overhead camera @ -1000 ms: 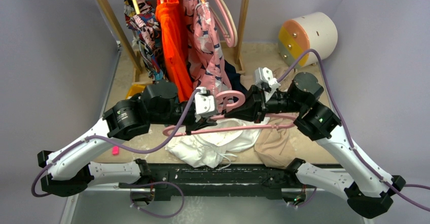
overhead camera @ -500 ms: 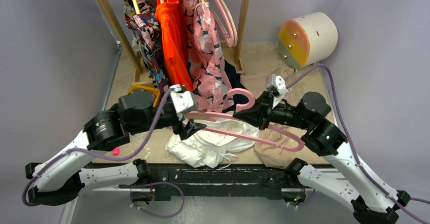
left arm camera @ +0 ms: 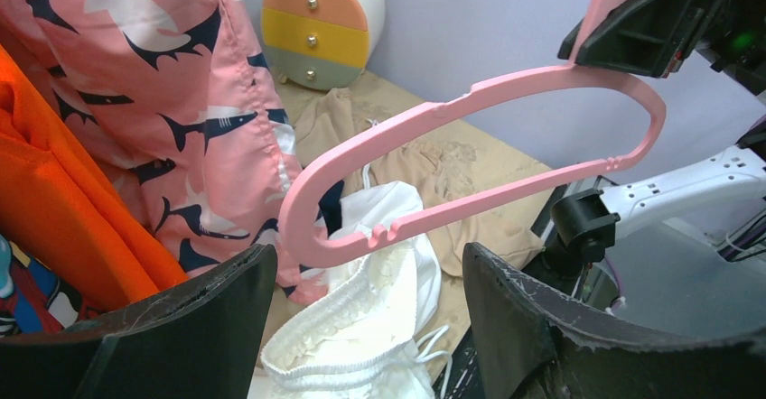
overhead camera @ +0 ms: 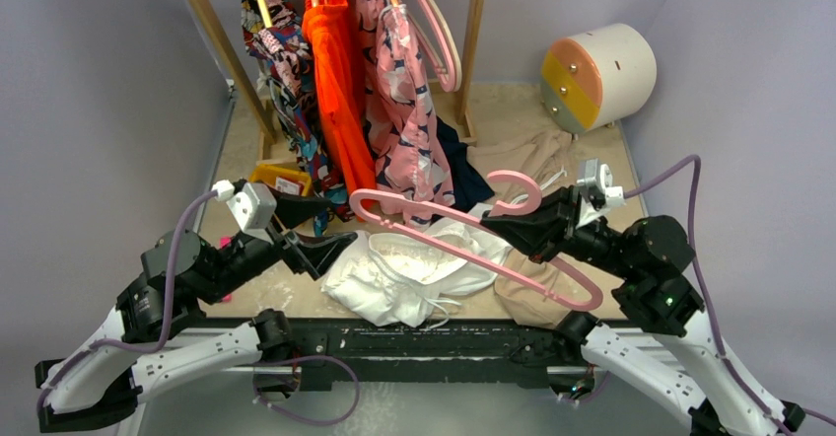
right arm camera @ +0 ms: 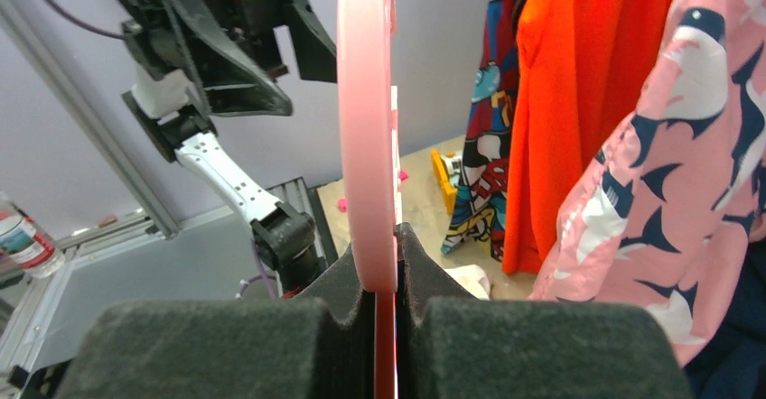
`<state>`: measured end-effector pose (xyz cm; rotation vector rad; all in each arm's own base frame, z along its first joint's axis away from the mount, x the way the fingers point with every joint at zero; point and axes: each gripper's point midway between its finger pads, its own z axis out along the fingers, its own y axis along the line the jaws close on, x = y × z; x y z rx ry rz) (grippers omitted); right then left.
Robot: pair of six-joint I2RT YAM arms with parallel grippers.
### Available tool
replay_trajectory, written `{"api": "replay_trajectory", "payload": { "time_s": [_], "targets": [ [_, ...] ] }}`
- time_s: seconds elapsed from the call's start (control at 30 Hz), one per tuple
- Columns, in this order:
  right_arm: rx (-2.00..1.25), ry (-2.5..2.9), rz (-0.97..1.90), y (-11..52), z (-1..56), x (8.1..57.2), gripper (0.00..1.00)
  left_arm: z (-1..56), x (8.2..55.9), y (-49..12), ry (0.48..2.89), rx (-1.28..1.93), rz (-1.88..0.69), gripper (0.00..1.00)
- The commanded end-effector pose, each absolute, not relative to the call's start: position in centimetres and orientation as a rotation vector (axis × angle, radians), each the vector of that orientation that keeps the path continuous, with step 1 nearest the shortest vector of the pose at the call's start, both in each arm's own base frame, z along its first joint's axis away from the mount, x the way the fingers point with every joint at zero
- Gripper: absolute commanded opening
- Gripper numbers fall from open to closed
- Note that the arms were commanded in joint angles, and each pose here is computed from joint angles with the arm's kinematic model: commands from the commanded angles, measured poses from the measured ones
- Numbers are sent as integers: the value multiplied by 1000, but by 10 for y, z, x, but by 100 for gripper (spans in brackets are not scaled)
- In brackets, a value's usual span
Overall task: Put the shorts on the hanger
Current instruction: Hang the shorts on the hanger.
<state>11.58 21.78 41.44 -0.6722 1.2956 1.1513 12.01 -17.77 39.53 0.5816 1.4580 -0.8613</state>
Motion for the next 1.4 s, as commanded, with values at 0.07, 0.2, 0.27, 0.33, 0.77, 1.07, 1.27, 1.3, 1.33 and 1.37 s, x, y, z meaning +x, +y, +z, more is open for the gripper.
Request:
{"api": "replay_trajectory", "payload": {
  "time_s": [0.07, 0.2, 0.27, 0.33, 0.77, 1.07, 1.27, 1.3, 1.33, 1.37],
  "targets": [
    [-780, 1137, 1162, 209, 444, 87, 0, 409, 121, -180, 1417, 531, -903, 74],
    [-786, 1106, 1164, 203, 447, 78, 0, 412, 122, -185, 1402, 567, -891, 74],
    [-783, 1094, 1166, 202, 449, 76, 0, 411, 121, -190, 1397, 586, -900, 74],
    [-790, 1089, 1172, 202, 448, 75, 0, 408, 121, -196, 1399, 607, -911, 74],
    [-824, 1080, 1221, 209, 441, 71, 0, 394, 119, -221, 1423, 713, -932, 56],
    [-838, 1095, 1230, 213, 437, 72, 0, 391, 119, -229, 1418, 742, -940, 20],
    [-850, 1142, 1219, 216, 429, 77, 0, 394, 119, -227, 1412, 742, -932, 0],
    [-854, 1156, 1218, 218, 427, 79, 0, 394, 120, -226, 1410, 743, -928, 0],
    [-858, 1167, 1217, 219, 424, 80, 0, 395, 119, -226, 1408, 743, -927, 0],
    [-864, 1184, 1218, 221, 420, 81, 0, 396, 119, -225, 1405, 742, -926, 0]
  ]
}}
